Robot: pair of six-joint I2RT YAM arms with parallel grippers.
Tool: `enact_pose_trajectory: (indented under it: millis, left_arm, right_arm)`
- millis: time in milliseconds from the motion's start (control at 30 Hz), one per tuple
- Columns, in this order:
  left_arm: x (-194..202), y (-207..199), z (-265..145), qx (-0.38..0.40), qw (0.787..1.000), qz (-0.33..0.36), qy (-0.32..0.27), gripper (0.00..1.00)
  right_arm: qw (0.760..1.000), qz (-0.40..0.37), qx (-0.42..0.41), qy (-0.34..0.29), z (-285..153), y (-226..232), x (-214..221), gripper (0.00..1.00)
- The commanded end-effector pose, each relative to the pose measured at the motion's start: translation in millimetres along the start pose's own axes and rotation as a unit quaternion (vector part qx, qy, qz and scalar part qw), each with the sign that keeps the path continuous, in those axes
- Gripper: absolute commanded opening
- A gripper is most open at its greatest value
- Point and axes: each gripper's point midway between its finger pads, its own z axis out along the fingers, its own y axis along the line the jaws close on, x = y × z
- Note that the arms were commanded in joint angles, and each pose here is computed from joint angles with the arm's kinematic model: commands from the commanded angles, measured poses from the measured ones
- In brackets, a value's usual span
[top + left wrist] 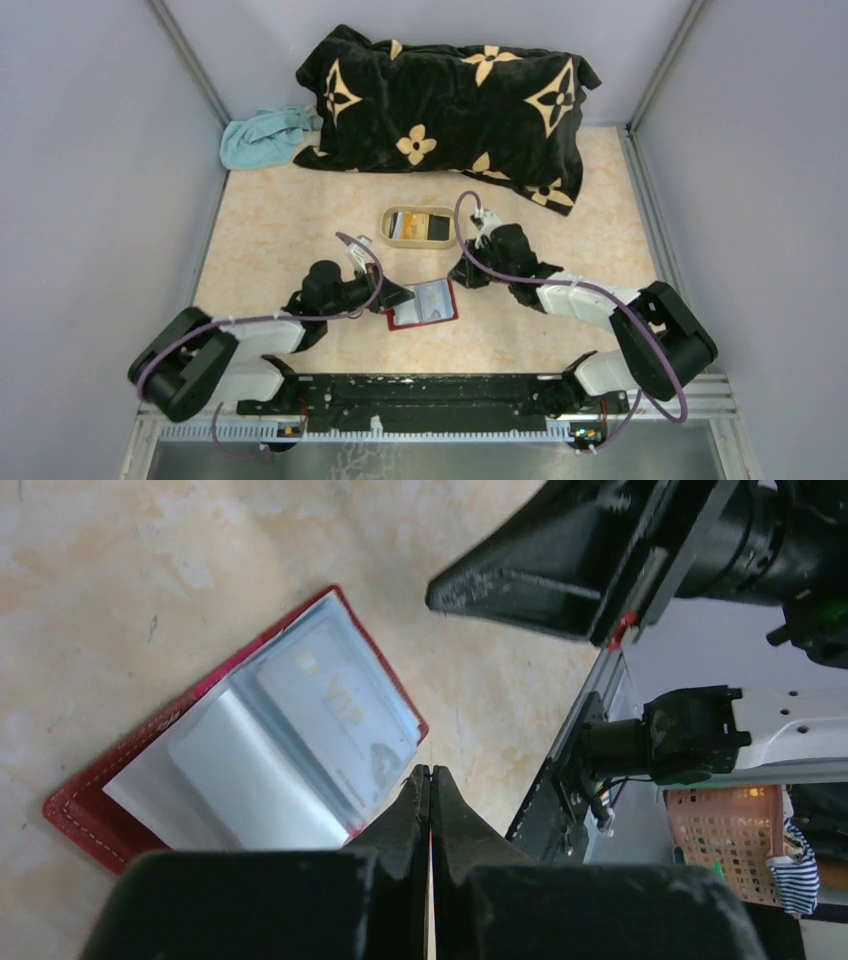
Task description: Take the credit cards out of the card holder
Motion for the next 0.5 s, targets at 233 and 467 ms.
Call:
enact_pose_trajectory:
  millis: [233, 467]
  left_arm:
    - [37.8, 11.7, 21.8, 0.023, 0.998, -0.042, 0.035, 0.00]
    - [50.4, 27.3, 23.6, 0.005, 0.997, -0.058, 0.045, 0.00]
  right_arm:
    - [1.000, 0.020, -0.019, -0.010, -2.9, 19.6, 32.1, 0.00]
    - [1.000, 0.020, -0.005, 0.008, 4.3, 9.5, 48.8, 0.00]
